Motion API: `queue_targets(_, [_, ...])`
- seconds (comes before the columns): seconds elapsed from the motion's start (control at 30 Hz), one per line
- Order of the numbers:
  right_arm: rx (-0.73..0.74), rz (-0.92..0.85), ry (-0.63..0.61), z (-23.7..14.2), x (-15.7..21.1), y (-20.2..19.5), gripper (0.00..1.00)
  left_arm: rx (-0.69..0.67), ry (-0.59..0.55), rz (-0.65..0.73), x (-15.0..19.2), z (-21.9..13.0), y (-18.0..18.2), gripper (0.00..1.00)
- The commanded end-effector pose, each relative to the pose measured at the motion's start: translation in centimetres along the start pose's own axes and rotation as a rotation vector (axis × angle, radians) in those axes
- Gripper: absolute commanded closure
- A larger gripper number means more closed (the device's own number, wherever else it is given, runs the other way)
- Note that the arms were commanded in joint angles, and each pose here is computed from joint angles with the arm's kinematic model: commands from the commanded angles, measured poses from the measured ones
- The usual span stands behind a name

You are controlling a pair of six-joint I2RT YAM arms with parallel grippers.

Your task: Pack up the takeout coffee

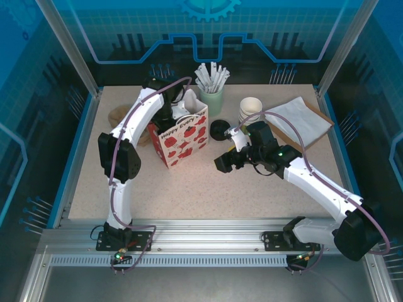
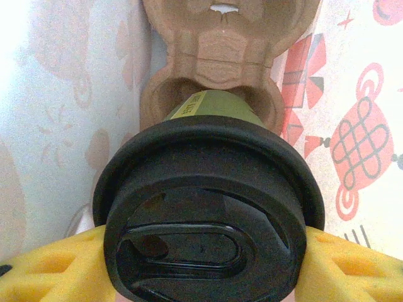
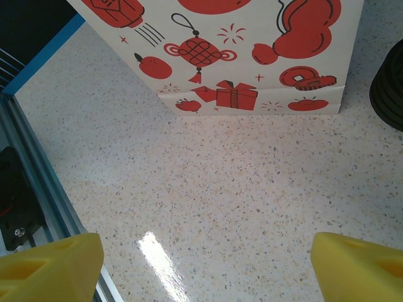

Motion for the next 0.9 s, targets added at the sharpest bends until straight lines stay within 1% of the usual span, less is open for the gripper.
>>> queue_targets(0.0, [-0.023, -0.021, 0.012, 0.1, 0.0, 0.7, 0.13, 0.022, 0.006, -0.012, 0.3, 0.3, 0.1, 0.5])
queue_targets(0.87, [-0.027, -0.017, 0.021, 0.3, 0.2, 0.7, 0.13, 0.04, 0.042, -0.025, -0.7, 2.3, 0.4, 0.5])
Point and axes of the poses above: each hand's point on the last joint's axis, 136 mm out from that joint toward the fingers, its own z axis out along the fingers, its own y axis along the line the jaws close on, x = y × z, the point moved 4 cm from there along -z, back along the fingers, and after that the axes turned 5 degrees about z, right-handed, at the moved point
